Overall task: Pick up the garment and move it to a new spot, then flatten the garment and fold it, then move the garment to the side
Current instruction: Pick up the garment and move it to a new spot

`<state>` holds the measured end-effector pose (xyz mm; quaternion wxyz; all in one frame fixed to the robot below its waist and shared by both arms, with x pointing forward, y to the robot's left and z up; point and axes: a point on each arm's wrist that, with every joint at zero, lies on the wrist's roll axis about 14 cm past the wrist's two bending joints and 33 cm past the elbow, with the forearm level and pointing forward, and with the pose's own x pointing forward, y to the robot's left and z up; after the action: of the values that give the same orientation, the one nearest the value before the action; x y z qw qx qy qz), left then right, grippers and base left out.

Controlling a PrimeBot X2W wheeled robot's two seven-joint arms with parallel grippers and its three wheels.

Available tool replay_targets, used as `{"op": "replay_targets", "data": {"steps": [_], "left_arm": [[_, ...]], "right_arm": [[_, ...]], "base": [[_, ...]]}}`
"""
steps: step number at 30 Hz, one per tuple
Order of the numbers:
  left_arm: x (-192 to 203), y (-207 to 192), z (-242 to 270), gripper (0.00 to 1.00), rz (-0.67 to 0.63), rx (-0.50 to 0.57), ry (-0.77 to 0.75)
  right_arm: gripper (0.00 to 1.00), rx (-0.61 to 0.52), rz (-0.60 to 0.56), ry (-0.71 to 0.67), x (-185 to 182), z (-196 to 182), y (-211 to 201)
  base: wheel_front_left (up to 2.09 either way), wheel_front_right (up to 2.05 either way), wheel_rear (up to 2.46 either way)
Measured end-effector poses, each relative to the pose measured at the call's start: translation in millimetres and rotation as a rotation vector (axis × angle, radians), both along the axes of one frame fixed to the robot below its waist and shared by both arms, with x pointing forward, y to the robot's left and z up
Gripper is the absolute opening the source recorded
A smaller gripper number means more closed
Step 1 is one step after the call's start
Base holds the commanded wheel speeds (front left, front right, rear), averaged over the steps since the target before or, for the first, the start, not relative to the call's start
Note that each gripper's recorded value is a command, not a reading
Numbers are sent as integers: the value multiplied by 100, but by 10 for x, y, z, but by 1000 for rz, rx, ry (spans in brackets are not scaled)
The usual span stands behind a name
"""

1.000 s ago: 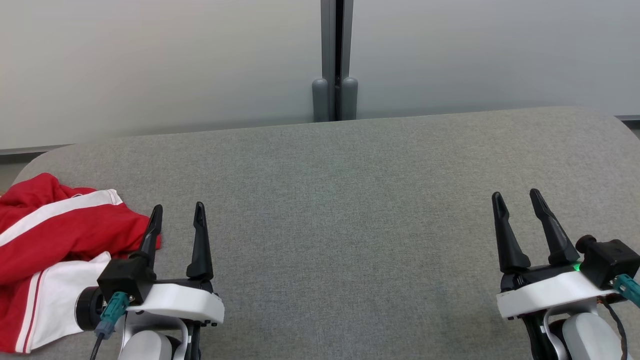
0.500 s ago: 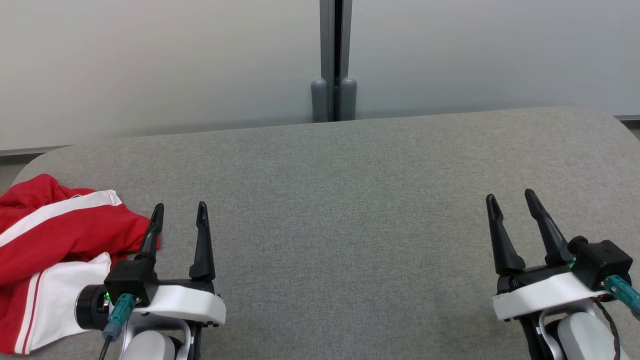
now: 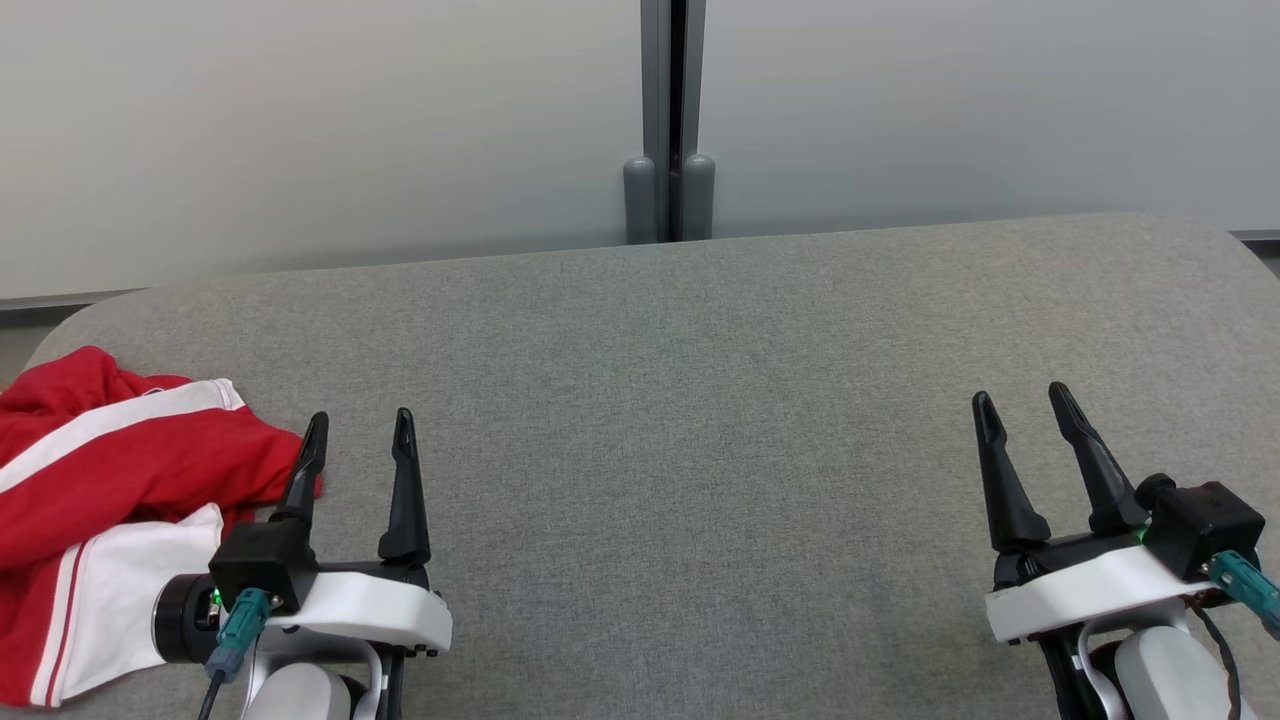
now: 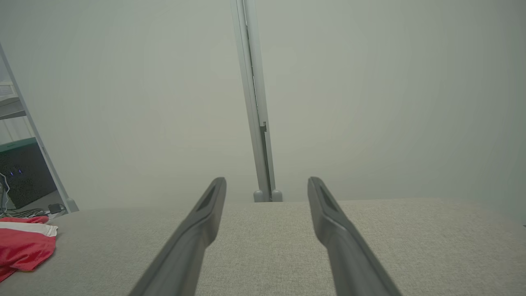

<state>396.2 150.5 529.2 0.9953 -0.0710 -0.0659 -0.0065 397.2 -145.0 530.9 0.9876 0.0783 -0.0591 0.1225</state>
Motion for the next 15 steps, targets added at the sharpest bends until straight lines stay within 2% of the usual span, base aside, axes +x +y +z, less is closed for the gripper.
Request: {"op": "replay_targets", "data": {"steps": [7, 15], "left_arm": [[-8, 43, -40, 100, 12, -4, 13], [-57, 273, -57, 100, 77, 1, 19]], "right_arm": [[100, 5, 8, 3, 22, -10, 31], [100, 19, 71, -1, 122, 2, 254]], "base": [[0, 0, 0], [0, 0, 0]]}}
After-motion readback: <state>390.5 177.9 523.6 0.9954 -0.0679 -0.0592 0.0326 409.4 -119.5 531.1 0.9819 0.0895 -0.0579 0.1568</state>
